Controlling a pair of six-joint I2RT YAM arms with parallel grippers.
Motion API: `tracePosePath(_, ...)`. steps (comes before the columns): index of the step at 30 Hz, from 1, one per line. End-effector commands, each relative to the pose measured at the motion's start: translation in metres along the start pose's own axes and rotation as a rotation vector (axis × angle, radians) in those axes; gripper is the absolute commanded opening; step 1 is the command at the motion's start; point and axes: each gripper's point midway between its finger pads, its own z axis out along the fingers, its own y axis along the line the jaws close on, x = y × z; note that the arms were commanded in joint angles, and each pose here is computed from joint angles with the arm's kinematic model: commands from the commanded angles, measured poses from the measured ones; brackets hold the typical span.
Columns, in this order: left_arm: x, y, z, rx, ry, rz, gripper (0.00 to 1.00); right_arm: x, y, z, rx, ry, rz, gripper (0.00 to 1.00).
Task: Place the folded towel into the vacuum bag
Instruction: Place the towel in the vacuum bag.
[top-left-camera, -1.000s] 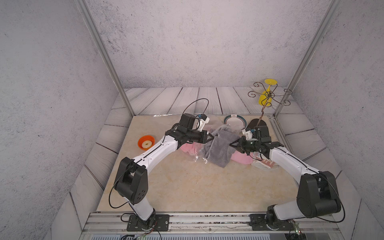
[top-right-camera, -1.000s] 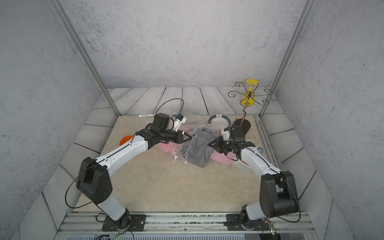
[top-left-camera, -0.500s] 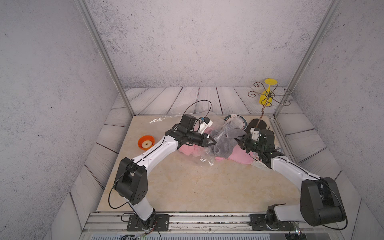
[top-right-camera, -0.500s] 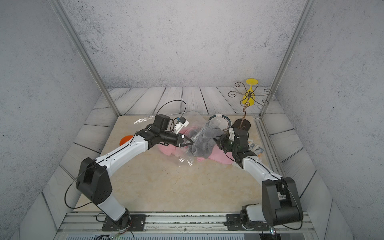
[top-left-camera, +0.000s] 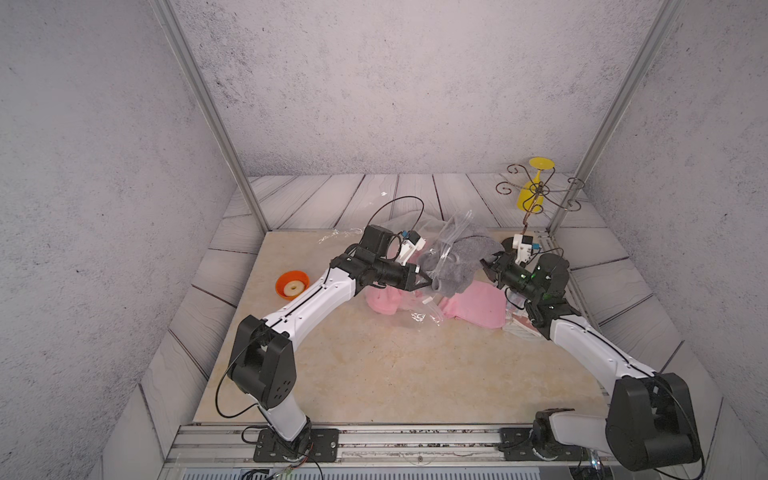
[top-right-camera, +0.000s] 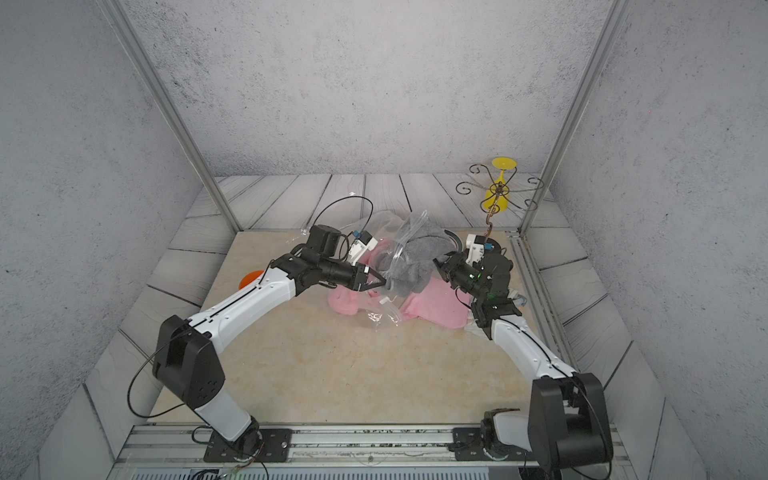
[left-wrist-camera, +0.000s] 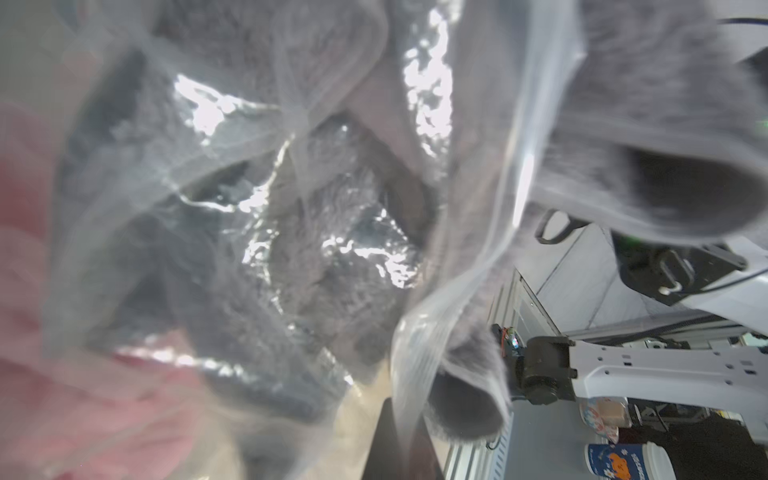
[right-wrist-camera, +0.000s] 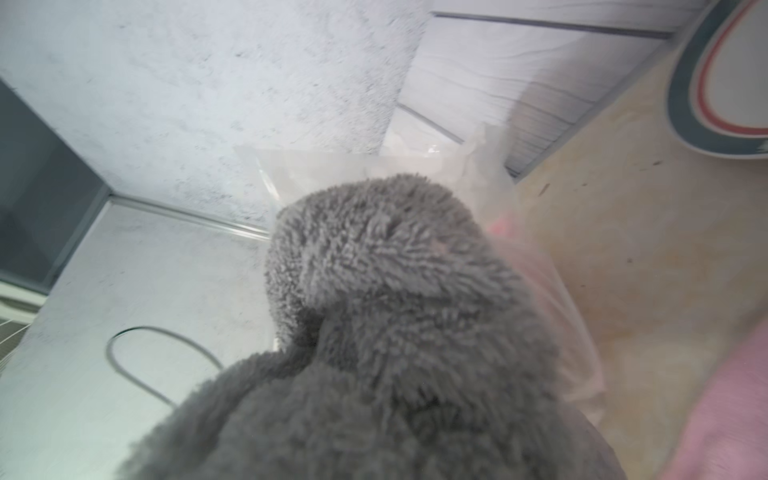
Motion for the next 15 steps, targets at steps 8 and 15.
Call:
tracePosePath(8, -0.005, -0.004, 0.011, 0.057, -0.014, -0.025, 0.00, 0.013, 0.053, 0.009, -0.209, 0.108, -0.078, 0.00)
tracePosePath(15, -0.047, -0.047, -0.022, 0.201, -0.150, -0.007, 0.00, 0.066, -0.013, 0.038, 0.078, 0.293, -0.157, 0.00)
